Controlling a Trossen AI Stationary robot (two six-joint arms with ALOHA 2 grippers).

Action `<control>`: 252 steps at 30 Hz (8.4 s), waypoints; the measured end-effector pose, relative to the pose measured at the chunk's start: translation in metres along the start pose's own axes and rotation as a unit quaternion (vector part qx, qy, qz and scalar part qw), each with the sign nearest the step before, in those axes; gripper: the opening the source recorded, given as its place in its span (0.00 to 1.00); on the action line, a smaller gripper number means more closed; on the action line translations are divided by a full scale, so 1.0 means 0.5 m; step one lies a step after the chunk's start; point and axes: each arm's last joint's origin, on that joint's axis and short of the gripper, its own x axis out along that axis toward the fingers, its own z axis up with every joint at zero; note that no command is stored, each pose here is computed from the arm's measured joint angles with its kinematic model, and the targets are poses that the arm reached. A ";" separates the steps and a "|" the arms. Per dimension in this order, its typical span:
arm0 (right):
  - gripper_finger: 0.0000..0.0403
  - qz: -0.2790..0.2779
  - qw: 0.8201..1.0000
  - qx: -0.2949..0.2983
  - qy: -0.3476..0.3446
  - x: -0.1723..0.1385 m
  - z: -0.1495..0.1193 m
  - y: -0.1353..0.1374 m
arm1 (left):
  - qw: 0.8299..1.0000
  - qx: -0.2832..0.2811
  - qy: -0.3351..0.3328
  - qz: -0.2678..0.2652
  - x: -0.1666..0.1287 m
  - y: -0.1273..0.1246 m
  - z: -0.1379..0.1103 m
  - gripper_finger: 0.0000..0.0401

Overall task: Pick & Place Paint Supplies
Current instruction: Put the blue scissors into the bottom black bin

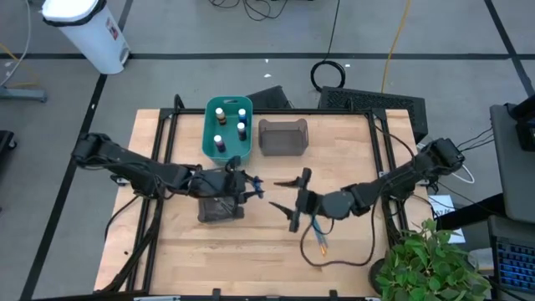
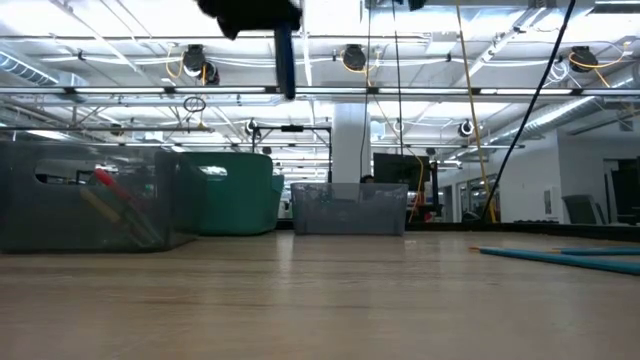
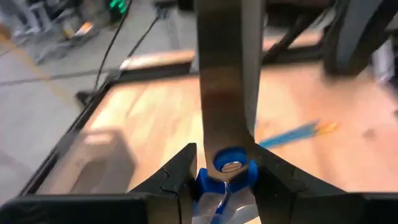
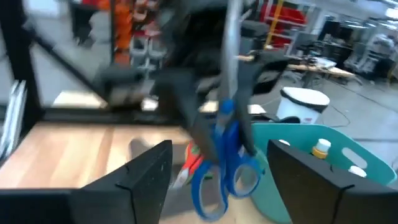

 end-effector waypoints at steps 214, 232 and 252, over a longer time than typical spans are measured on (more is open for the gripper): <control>0.14 0.114 0.992 0.053 -0.030 -0.020 -0.187 -0.143 | 0.842 -0.342 0.418 -0.008 -0.130 0.071 -0.010 0.08; 0.14 0.114 0.992 0.053 -0.030 -0.020 -0.187 -0.143 | 0.855 -0.295 0.424 0.035 -0.095 0.070 -0.027 0.30; 0.14 0.114 0.992 0.053 -0.030 -0.020 -0.187 -0.143 | 0.854 -0.295 0.426 0.044 -0.086 0.118 -0.032 0.58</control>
